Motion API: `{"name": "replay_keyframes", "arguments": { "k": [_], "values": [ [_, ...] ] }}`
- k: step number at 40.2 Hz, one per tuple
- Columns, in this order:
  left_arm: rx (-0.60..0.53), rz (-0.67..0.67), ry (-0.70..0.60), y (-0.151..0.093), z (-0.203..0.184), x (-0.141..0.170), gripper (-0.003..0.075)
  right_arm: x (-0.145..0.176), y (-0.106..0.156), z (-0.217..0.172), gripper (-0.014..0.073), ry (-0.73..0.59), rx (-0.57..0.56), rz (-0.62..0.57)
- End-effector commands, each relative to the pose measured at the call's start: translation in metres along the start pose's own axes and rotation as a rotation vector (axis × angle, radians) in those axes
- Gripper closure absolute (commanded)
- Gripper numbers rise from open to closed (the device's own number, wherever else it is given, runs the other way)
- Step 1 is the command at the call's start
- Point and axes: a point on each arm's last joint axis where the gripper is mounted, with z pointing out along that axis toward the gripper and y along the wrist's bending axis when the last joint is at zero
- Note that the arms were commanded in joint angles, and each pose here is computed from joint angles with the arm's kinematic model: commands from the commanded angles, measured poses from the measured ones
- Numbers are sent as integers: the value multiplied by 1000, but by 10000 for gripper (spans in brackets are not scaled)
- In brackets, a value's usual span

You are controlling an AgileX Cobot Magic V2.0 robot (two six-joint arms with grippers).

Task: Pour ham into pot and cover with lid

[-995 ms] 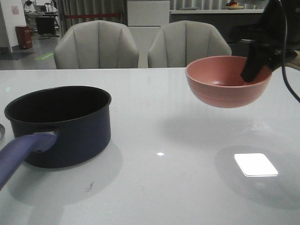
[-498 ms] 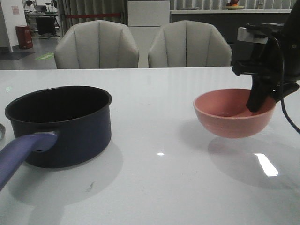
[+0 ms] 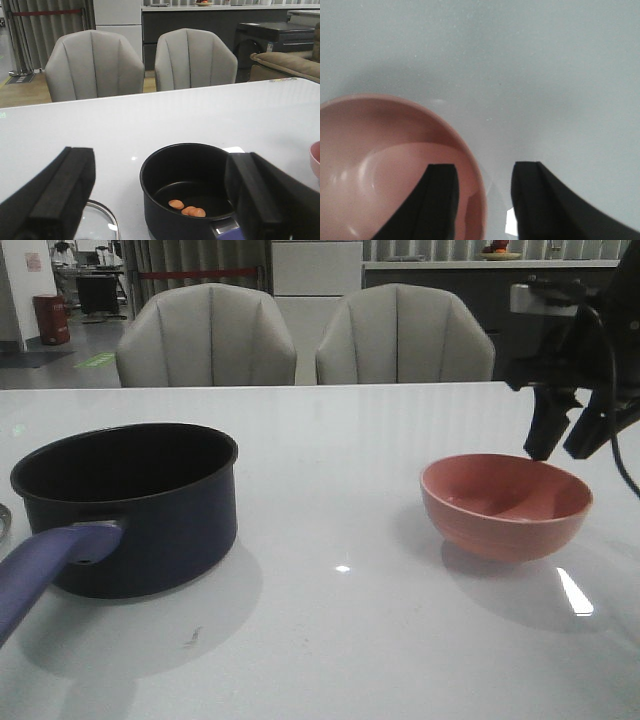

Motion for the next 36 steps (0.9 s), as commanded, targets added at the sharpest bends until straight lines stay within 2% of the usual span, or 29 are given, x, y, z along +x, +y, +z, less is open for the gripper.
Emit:
{"name": "replay_keyframes", "arguments": {
  "k": [1, 9, 18, 25, 36],
  "values": [
    [-11, -6, -103, 1, -2, -17, 150, -16, 5, -61, 210, -187, 46, -68],
    [-11, -6, -103, 1, -2, -17, 150, -5, 17, -131, 214, -395, 75, -126],
    [-11, -6, -105, 1, -2, -17, 150, 41, 30, -187, 214, -673, 97, -116],
    [-11, -6, -105, 1, -2, -17, 150, 85, 44, -213, 214, -871, 95, -145],
    [-11, -6, -105, 1, -2, -17, 150, 168, 54, -226, 214, -1051, 51, -181]
  ]
}}
